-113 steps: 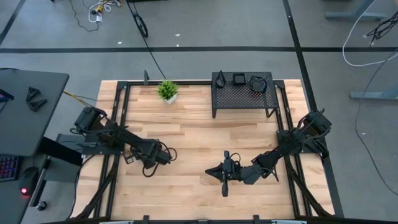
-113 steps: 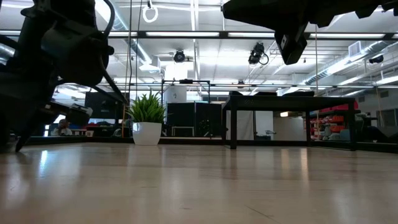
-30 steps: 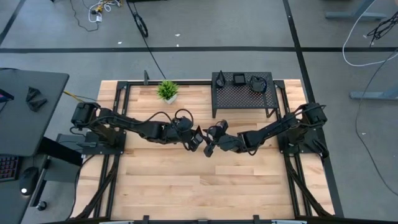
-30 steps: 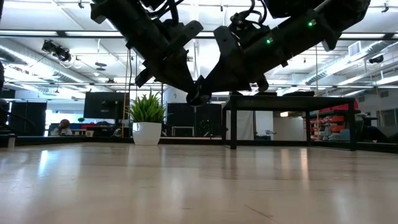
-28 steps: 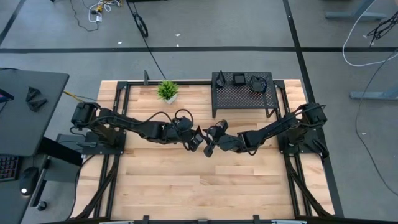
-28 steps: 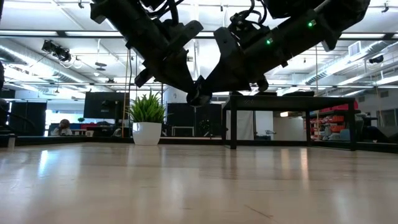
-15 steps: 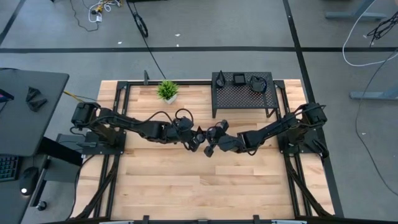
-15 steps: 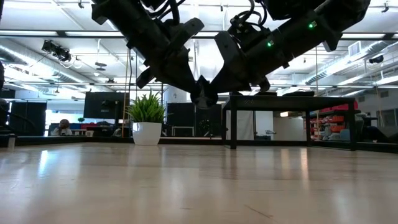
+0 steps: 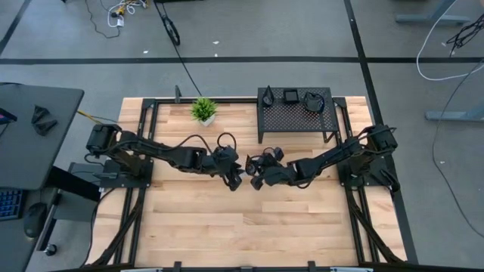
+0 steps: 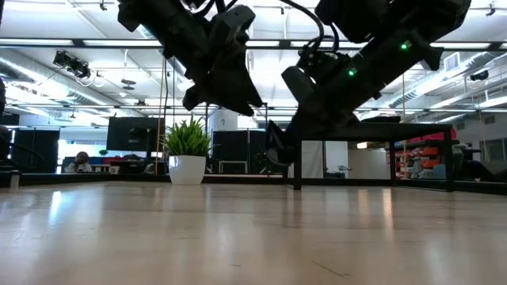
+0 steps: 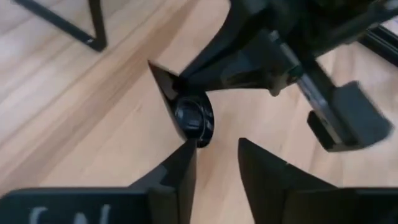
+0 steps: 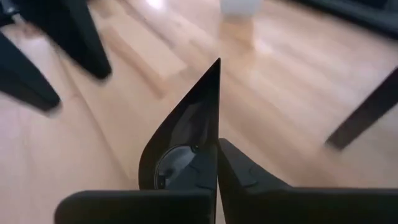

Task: Pick & Place Mini shaped plates
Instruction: Stack the black drop-shaped plate on top of the black drop-shaped plate on the shelf

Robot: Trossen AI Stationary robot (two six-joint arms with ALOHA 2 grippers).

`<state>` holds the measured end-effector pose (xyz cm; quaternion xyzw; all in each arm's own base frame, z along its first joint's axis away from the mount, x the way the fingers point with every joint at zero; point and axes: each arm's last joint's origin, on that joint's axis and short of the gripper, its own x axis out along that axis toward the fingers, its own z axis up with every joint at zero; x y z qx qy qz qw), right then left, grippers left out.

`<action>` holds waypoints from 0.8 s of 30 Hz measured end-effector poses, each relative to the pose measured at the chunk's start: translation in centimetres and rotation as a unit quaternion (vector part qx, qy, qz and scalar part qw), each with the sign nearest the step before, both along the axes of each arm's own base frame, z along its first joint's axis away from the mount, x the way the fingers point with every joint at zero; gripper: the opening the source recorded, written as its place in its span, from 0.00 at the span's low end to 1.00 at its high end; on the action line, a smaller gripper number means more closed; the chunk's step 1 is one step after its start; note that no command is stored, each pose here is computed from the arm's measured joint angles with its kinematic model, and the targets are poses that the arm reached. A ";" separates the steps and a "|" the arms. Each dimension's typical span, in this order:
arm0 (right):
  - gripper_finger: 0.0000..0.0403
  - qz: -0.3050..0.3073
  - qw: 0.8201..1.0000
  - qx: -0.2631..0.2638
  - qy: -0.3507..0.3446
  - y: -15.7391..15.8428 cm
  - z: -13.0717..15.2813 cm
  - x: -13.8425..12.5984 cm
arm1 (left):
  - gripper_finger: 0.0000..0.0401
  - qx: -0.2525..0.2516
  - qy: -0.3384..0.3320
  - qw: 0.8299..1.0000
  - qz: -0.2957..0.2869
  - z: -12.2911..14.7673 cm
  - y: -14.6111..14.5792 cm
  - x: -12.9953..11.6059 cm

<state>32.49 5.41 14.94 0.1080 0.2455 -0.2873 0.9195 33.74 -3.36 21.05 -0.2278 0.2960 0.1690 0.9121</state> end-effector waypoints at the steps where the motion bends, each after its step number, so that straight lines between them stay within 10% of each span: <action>1: 0.01 -0.001 1.000 0.014 0.004 0.1 -0.1 -0.2 | 0.32 0.000 0.000 1.000 -0.010 0.2 0.1 0.0; 13: 0.00 0.059 0.985 0.153 -0.050 3.6 6.0 -3.5 | 0.40 0.122 0.127 0.984 0.023 2.3 0.9 -4.8; 24: 0.00 0.003 0.996 0.067 -0.058 -1.5 20.4 -5.4 | 0.36 0.107 0.046 0.992 0.038 -2.9 -3.8 -6.8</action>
